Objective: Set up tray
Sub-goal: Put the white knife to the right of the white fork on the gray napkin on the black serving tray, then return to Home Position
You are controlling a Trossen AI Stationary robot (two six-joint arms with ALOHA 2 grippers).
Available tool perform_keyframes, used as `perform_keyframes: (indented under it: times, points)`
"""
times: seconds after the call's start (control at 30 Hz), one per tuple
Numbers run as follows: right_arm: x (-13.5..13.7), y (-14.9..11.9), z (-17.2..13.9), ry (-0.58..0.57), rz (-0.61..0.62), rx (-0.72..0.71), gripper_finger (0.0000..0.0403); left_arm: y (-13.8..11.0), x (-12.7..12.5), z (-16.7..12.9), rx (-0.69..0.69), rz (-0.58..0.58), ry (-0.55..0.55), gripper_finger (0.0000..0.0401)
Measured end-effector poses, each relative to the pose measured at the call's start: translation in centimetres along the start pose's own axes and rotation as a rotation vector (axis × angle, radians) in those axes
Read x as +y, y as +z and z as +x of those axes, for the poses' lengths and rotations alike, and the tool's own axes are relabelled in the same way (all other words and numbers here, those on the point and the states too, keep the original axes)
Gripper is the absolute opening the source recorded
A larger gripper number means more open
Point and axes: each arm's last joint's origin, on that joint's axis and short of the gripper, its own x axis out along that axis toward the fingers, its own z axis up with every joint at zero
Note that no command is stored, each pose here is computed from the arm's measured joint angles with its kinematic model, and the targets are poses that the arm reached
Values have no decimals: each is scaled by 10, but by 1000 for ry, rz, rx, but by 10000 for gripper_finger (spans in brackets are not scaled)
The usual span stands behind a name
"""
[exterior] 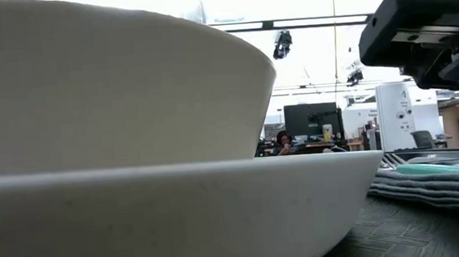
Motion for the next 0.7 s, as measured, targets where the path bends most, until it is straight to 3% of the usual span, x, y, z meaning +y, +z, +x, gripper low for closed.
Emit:
perform_keyframes:
  times: [0.3, 0.7]
  points:
    - [-1, 1, 1, 1, -1, 1, 16, 0, 0, 0, 0, 0, 0, 224]
    - [0, 0, 1, 7, -1, 10, 107, 0, 0, 0, 0, 0, 0, 224]
